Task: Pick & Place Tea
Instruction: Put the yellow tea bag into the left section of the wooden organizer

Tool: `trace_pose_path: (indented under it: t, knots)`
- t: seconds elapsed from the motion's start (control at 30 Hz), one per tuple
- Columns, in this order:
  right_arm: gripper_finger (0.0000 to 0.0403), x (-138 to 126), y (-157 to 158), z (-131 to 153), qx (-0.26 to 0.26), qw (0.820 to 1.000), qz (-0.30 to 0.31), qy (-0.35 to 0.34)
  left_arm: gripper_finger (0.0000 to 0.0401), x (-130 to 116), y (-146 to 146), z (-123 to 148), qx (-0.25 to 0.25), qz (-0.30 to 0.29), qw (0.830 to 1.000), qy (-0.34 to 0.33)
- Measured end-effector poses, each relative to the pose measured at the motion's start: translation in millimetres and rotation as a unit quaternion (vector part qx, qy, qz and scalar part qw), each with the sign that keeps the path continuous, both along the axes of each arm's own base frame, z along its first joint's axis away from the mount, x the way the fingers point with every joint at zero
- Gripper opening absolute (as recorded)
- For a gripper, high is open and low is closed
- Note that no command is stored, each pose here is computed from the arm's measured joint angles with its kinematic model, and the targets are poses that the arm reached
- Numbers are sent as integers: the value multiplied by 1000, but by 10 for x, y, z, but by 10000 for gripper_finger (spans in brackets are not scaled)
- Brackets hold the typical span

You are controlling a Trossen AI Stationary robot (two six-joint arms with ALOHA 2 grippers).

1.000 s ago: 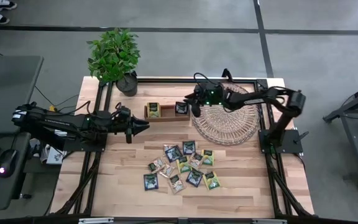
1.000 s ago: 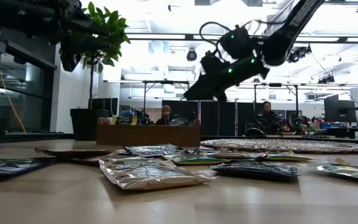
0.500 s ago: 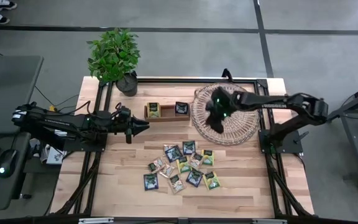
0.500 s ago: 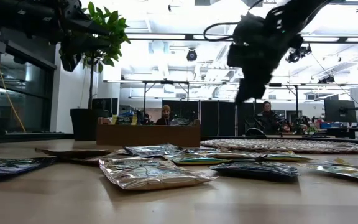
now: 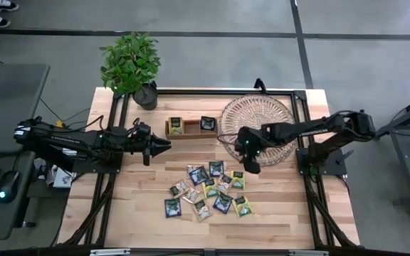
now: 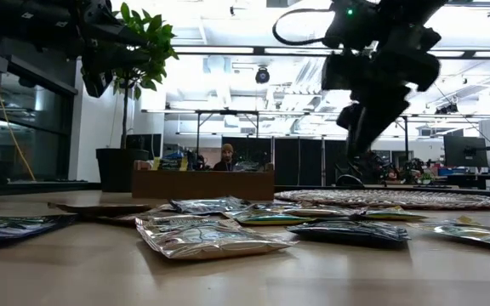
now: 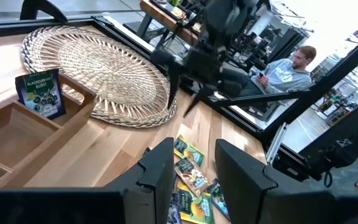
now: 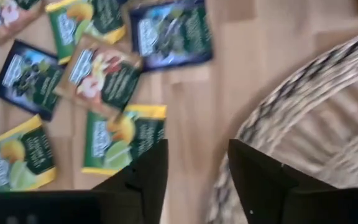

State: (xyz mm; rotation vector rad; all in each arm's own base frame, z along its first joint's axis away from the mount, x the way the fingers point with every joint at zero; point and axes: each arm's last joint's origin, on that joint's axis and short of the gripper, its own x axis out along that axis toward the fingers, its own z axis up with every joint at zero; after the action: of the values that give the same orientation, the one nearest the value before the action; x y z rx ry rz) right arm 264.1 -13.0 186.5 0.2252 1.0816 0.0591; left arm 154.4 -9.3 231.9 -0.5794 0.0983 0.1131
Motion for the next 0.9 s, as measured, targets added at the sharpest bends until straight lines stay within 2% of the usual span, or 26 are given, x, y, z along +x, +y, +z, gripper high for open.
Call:
trace_pose_path:
  t: [0.17, 0.23, 0.47, 0.7, 0.9]
  knots:
    - [200, -17, 183, -118, 14, 1000, 7, 24, 117, 0, 0, 1, 0, 0, 1000, 0]
    - [205, -10, 249, -170, 4, 999, 15, 31, 117, 0, 0, 1, 0, -1, 1000, 0]
    - [207, 47, 397, -365, -29, 998, 13, 60, 117, 0, -1, 2, 0, -3, 1000, 0]
    - [207, 94, 527, -511, -17, 997, 7, 75, 117, 0, -2, 0, -1, -3, 1000, 1]
    - [207, 113, 620, -592, -29, 996, -1, 82, 117, -1, -3, -6, -1, -6, 1000, 4]
